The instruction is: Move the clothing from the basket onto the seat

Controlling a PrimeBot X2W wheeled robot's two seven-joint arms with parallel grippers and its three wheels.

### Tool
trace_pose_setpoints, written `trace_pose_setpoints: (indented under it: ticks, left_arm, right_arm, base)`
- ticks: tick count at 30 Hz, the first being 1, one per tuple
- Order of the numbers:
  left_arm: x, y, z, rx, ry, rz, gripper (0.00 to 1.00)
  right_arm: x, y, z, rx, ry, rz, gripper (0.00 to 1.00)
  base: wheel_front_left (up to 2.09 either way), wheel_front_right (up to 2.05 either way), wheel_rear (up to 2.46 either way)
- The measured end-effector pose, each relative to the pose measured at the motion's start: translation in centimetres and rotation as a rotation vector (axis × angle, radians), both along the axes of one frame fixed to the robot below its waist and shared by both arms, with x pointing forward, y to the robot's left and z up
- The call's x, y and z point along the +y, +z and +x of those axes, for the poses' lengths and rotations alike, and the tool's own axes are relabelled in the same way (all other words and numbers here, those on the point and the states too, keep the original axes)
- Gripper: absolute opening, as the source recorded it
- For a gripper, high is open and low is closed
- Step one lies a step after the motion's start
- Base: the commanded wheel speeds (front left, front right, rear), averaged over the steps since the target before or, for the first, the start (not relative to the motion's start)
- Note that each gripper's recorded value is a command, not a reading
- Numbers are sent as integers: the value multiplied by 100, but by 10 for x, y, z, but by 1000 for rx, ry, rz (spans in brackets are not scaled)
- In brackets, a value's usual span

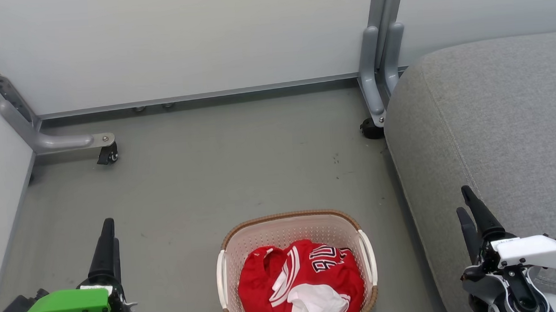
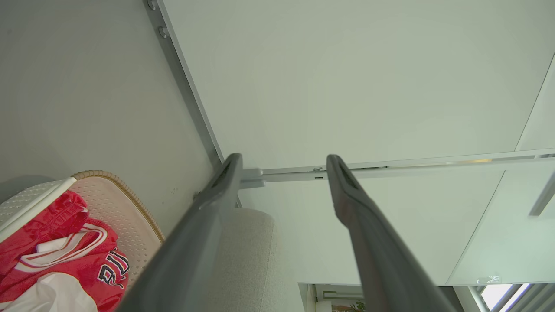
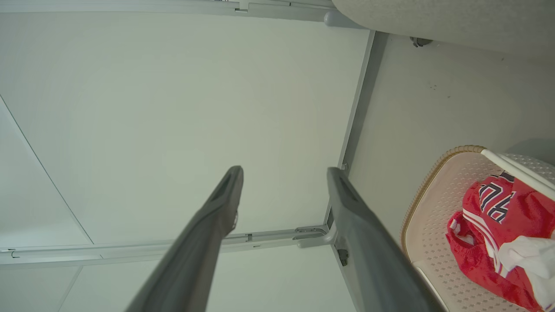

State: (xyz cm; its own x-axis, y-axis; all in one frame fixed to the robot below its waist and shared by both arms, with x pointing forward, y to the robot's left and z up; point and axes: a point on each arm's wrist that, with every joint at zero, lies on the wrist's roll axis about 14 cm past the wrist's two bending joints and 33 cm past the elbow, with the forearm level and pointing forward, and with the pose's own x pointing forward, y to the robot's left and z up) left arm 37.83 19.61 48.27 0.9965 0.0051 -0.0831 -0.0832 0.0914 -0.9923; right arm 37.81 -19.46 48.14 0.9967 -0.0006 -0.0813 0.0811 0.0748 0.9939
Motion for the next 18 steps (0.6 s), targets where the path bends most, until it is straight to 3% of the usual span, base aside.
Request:
trace_pose_setpoints:
  ticks: [18]
  left_arm:
    - [-12,4,1,17,-34,358,100]
  right_arm:
    - [7,8,2,-20,33,-421,100]
  base:
    - [0,0,0]
